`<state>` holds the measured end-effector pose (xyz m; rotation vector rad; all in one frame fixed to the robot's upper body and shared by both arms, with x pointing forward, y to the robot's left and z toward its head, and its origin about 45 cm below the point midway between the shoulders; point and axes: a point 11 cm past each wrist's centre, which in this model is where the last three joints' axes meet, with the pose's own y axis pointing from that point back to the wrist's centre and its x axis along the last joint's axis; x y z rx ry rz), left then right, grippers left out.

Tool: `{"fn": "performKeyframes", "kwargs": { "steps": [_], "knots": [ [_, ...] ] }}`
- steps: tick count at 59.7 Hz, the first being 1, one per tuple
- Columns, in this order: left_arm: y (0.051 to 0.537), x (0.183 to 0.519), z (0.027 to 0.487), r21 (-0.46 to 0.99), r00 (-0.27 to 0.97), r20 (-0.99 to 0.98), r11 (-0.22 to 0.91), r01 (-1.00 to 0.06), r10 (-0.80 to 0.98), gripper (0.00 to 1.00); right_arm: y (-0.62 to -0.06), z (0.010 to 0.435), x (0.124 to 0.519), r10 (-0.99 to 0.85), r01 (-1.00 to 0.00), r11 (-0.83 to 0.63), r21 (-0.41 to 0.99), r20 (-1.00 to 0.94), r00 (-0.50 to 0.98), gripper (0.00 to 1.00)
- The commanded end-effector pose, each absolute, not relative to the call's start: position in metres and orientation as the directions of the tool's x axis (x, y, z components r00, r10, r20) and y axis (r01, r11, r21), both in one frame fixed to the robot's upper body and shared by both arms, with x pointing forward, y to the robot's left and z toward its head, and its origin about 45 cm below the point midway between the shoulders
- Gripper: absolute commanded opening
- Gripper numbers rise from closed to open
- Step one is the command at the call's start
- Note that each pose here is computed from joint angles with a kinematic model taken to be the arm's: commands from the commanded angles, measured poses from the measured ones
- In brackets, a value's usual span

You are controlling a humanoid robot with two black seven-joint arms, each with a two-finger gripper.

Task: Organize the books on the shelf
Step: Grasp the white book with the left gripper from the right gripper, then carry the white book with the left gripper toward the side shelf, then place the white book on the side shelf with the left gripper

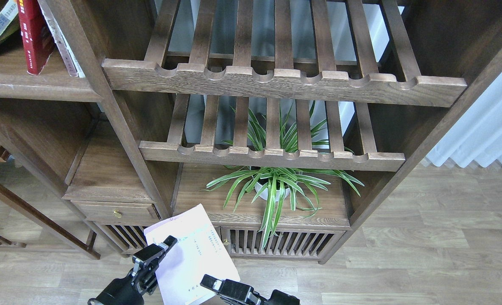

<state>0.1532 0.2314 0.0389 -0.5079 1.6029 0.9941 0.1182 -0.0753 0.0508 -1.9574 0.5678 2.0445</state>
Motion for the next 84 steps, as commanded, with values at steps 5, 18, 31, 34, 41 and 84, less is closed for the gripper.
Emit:
{"fn": "performKeyframes", "kwargs": {
  "steps": [5,18,31,34,41,84],
  "knots": [
    [0.247,0.155,0.045,0.341,-0.265,-0.94,0.548,-0.764,0.215,0.09,-0.076,0.05,0.119,-0.085,-0.445,-0.89,0.105,-0.994,-0.064,0.11],
    [0.265,0.168,0.056,0.321,-0.232,-0.945,0.515,-0.794,0.231,0.11,-0.072,0.05,0.115,-0.105,-0.419,-0.901,0.112,-0.994,-0.04,0.99],
    [0.306,0.178,0.089,0.292,-0.166,-0.942,0.472,-0.832,0.291,0.09,-0.074,0.045,0.112,-0.116,-0.418,-0.9,0.127,-0.992,-0.053,1.0],
    [0.327,0.181,0.105,0.284,-0.136,-0.934,0.452,-0.846,0.331,0.09,-0.075,0.045,0.114,-0.117,-0.426,-0.896,0.128,-0.992,-0.052,1.0],
    [0.371,0.187,0.144,0.252,-0.067,-0.899,0.386,-0.887,0.433,0.1,-0.077,0.043,0.114,-0.121,-0.429,-0.893,0.134,-0.991,-0.058,1.0],
    [0.519,0.246,0.401,-0.127,0.234,-0.379,0.2,-0.972,0.895,0.07,-0.083,0.03,0.109,-0.153,-0.428,-0.886,0.179,-0.984,-0.095,1.0]
  ]
}}
